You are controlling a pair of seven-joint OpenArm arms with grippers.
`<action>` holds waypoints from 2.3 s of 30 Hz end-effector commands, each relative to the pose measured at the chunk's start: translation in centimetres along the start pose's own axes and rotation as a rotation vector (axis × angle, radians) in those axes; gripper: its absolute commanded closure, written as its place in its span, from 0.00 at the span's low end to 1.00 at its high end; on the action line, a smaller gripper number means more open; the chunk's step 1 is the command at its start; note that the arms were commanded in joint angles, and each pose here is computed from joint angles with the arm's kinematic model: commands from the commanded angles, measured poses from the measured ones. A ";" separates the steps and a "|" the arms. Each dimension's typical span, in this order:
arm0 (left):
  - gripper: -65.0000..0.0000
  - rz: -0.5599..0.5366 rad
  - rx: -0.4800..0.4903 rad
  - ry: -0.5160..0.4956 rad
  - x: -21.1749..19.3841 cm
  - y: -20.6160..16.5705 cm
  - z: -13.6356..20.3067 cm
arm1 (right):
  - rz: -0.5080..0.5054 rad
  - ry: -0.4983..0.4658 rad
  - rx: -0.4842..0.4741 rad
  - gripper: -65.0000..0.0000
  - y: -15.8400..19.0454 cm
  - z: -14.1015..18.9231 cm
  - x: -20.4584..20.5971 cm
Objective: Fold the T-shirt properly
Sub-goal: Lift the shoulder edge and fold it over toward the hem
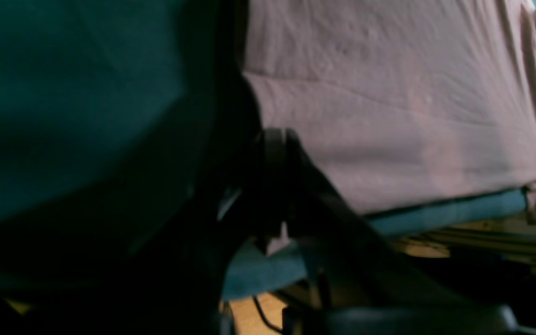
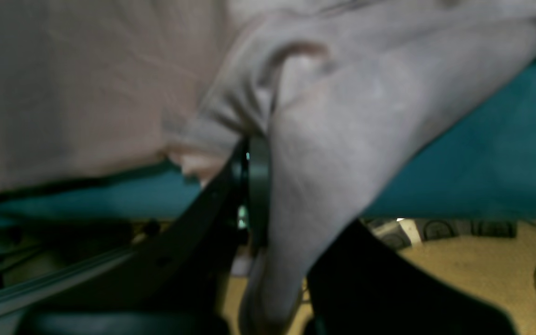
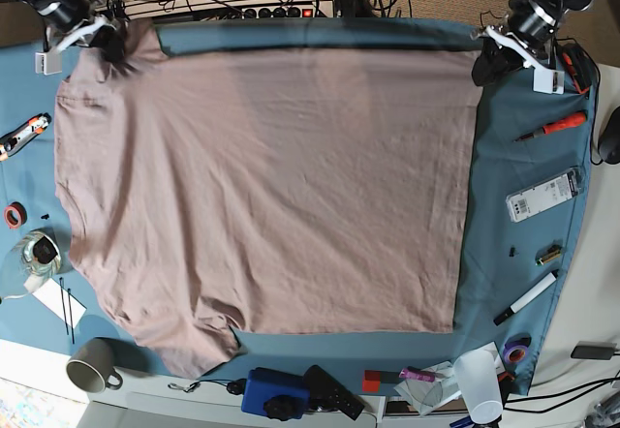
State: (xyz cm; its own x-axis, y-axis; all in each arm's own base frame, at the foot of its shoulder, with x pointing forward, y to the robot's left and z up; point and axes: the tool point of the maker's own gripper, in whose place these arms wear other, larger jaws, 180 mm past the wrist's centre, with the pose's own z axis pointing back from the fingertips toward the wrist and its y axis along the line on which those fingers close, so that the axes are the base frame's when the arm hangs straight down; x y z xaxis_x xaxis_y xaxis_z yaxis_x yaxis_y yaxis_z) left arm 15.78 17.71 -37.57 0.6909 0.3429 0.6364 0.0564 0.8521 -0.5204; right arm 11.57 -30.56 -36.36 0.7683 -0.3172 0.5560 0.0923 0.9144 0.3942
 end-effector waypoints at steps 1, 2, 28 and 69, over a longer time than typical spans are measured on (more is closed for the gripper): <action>1.00 -0.026 -0.001 -0.016 0.6 -0.2 0.6 | 0.033 -0.001 -0.014 1.00 -0.2 1.0 0.5; 1.00 -0.035 0.010 -0.008 0.4 -0.1 0.9 | 0.039 0.007 -0.012 1.00 0.0 1.3 0.2; 1.00 0.018 0.116 -0.041 1.2 2.2 5.2 | 0.249 -0.039 -0.082 1.00 3.1 2.8 3.6; 1.00 -0.406 0.261 -0.110 12.2 2.0 -6.0 | 0.440 -0.162 -0.261 1.00 2.9 -6.7 13.4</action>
State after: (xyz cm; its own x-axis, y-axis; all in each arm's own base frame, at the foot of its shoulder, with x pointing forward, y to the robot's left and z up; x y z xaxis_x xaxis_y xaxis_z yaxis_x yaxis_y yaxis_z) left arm 27.57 20.27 -35.82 0.6184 -0.0024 0.7859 0.1274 0.9871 -0.0973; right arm 25.50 -29.76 -34.24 0.7024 0.0779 0.7075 -0.0545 0.9970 -0.0556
